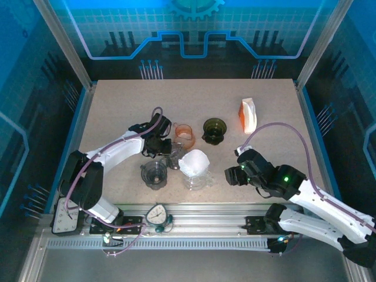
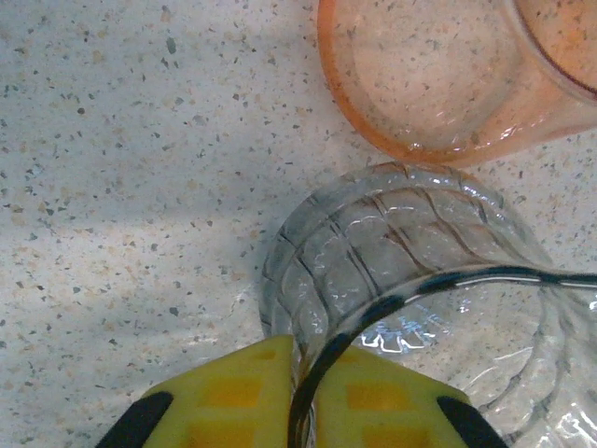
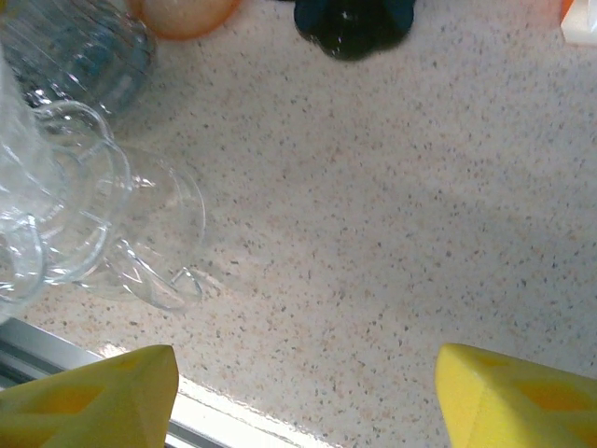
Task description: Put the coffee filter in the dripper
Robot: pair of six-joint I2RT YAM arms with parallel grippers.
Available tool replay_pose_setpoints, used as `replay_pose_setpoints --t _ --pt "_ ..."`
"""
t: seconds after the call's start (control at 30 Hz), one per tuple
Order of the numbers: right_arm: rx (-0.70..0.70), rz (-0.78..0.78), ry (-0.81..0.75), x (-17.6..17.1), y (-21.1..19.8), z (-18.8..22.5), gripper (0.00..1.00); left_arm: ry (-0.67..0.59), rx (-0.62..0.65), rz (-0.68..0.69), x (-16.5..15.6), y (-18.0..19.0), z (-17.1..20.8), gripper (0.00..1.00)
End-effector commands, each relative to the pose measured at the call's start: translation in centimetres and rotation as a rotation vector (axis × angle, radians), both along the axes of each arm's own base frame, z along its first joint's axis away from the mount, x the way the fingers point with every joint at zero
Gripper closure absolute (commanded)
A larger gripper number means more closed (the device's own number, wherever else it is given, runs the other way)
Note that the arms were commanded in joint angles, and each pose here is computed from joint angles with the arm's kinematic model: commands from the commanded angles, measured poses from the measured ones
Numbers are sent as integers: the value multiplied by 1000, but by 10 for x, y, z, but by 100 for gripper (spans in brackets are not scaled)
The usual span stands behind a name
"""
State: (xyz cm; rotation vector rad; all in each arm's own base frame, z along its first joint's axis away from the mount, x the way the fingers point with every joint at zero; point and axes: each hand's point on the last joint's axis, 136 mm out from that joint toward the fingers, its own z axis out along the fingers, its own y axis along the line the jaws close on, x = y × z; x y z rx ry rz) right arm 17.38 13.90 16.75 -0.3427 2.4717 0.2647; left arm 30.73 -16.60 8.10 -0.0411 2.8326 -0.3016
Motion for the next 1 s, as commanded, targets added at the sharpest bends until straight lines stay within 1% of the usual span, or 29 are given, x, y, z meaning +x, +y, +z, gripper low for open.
replay_pose_setpoints --t 0.0,0.07,0.17,0.3,0.53,0.7,0.97 --pt "32 -37 45 -6 -3 -14 26 3 15 0 1 0 5 95" --pt "42 -37 71 -9 -1 -24 26 -5 8 3 2 -1 8 100" --pt "74 -25 104 -14 5 -40 26 -19 -12 17 5 -2 15 100" --pt "172 33 150 -21 26 -59 26 -47 -56 38 9 -4 29 100" --pt "302 111 195 -29 53 -83 27 -103 -107 93 15 9 55 100" --pt "337 124 198 -29 60 -95 28 -112 -154 119 17 13 67 100" --pt "370 149 223 -31 72 -112 33 -151 -216 160 20 21 89 100"
